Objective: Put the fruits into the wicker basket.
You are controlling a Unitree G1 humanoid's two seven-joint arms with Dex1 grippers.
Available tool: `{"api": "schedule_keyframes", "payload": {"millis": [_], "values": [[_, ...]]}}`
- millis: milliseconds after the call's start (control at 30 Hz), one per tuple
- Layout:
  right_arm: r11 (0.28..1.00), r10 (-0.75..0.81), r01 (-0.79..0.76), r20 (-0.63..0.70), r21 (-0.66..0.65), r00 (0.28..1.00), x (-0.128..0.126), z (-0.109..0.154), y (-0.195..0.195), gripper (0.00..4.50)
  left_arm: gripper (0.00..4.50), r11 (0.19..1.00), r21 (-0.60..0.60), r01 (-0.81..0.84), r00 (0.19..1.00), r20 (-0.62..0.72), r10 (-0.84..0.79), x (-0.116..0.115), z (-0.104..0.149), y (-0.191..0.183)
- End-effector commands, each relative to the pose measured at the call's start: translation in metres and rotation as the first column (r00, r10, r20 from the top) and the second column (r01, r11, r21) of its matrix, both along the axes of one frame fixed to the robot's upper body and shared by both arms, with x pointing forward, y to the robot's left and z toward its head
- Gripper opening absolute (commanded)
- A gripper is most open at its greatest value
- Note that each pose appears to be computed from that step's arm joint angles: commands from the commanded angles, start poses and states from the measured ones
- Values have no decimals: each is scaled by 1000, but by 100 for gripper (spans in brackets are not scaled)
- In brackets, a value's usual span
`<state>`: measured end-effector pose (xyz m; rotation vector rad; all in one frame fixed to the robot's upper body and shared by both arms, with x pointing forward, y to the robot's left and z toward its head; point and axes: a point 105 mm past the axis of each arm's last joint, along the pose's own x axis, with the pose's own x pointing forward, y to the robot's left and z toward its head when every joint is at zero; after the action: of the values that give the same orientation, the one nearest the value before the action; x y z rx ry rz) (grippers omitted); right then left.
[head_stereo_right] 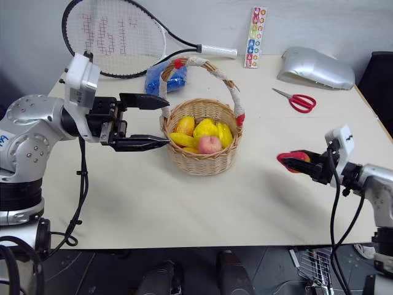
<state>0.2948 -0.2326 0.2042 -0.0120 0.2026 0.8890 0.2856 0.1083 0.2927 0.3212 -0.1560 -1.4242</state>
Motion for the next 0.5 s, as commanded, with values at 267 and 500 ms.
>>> {"api": "schedule_keyframes", "payload": {"millis": [267, 500], "values": [[974, 178, -206, 247, 91, 953, -5, 51, 154, 221, 450, 999, -10, -44, 998, 45, 45, -4, 10, 12], [990, 138, -141, 396, -20, 908, 21, 55, 205, 221, 450, 999, -9, -36, 998, 47, 37, -6, 15, 13]]}}
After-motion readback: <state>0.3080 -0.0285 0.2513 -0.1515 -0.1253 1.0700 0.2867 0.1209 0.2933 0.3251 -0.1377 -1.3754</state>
